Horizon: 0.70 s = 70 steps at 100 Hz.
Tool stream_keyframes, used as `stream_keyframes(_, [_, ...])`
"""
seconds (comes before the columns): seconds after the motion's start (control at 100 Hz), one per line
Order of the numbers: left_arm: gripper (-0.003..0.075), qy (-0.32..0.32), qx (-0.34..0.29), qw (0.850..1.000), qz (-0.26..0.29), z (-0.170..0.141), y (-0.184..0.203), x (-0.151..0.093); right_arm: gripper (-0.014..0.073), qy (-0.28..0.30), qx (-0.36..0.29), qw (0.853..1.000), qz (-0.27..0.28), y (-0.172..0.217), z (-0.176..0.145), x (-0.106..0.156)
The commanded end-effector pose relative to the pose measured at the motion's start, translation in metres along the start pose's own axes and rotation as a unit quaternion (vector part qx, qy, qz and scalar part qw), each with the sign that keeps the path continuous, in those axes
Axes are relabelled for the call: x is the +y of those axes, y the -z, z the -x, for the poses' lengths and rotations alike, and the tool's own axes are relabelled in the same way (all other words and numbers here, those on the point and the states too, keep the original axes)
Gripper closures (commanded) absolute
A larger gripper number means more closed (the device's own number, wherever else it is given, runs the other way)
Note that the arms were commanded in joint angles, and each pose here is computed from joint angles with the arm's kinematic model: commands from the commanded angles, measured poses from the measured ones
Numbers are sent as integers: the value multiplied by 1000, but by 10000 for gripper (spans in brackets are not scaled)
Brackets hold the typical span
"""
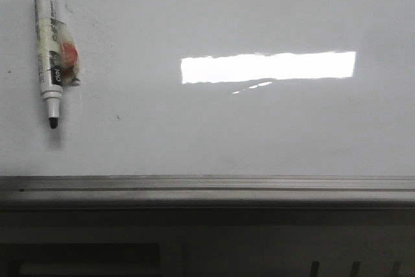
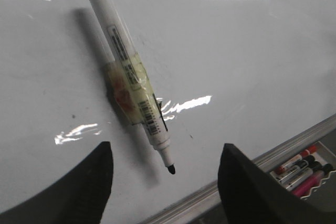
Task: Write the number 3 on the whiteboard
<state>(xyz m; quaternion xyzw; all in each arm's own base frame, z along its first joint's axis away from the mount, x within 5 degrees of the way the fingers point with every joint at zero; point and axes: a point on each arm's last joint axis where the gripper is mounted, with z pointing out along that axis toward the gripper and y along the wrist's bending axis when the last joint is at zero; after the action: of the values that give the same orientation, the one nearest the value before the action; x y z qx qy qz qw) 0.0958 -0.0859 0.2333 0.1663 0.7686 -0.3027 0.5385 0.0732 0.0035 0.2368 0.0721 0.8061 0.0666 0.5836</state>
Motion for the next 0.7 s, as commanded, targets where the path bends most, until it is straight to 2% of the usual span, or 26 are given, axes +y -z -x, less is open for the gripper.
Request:
stream_keyframes(0.0, [308, 40, -58, 997, -15, 18, -8, -6, 649, -2, -44, 999, -3, 2, 17, 1])
stream_keyframes(0.17, [308, 76, -36, 996, -9, 10, -25, -8, 649, -2, -45, 999, -3, 2, 18, 1])
stream_keyframes(0.32, [309, 90, -43, 995, -13, 7, -37, -11, 649, -2, -46, 999, -3, 2, 18, 1])
stream_keyframes(0.69, [309, 93, -54, 994, 21, -3, -61, -5, 649, -2, -46, 999, -3, 2, 18, 1])
